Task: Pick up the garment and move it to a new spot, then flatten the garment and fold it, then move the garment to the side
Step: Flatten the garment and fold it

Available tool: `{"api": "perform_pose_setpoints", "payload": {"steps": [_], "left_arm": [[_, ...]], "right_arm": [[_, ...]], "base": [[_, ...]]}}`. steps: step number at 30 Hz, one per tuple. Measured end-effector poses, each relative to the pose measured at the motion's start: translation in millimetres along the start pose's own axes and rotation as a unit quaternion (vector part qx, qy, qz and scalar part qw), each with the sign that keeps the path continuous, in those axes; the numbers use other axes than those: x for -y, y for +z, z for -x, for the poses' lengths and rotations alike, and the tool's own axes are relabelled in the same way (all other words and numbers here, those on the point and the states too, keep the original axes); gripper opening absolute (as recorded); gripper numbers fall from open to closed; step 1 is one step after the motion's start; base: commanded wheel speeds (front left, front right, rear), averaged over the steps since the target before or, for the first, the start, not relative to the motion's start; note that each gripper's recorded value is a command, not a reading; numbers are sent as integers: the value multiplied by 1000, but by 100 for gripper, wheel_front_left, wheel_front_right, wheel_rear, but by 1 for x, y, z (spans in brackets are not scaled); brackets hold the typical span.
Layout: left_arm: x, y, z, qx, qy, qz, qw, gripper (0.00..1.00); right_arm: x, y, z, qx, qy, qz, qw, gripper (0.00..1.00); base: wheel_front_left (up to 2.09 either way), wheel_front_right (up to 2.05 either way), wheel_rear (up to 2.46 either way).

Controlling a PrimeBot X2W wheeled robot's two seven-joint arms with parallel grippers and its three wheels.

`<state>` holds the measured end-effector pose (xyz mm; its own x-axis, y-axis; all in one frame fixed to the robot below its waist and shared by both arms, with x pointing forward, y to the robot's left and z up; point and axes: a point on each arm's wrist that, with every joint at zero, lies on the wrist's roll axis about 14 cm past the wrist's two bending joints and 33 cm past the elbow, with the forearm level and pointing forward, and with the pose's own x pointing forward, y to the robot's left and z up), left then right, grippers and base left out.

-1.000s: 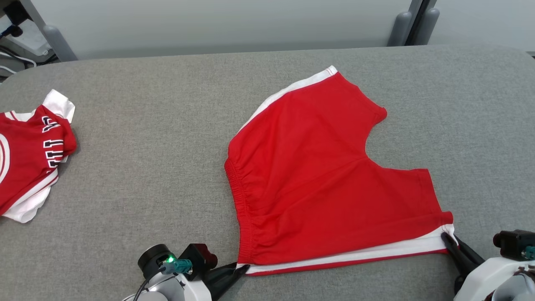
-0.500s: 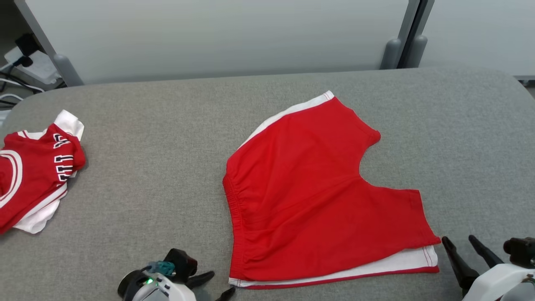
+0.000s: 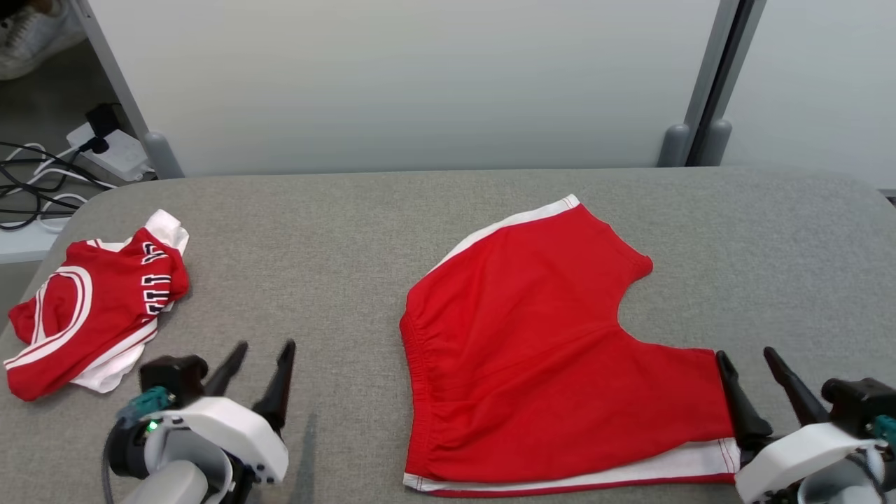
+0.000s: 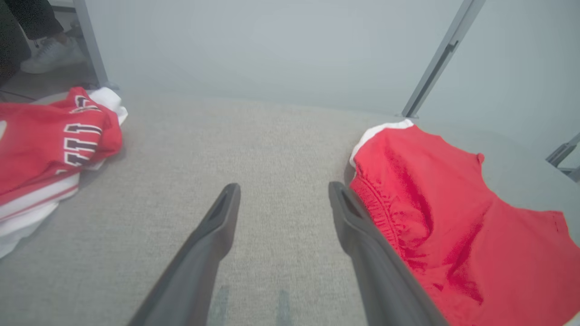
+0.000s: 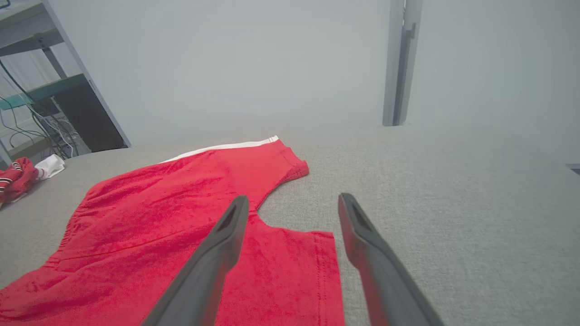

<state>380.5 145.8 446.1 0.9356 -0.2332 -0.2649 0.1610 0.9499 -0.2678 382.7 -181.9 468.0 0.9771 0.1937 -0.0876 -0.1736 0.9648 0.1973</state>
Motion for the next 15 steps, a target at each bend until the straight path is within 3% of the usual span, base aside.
{"api": "perform_pose_setpoints", "payload": {"steps": [3, 7, 15], "left_arm": [[-10, 44, 10, 92, 48, 24, 994, 100], [-12, 62, 37, 163, 87, 35, 982, 100], [2, 91, 70, 256, 105, 26, 961, 100]], "right_arm": [[-21, 9, 1, 25, 19, 1, 1000, 100], [-43, 30, 3, 64, 42, 11, 997, 100], [-60, 43, 20, 100, 43, -9, 994, 100]], "base": [[0, 0, 0], [0, 0, 0], [0, 0, 0]]}}
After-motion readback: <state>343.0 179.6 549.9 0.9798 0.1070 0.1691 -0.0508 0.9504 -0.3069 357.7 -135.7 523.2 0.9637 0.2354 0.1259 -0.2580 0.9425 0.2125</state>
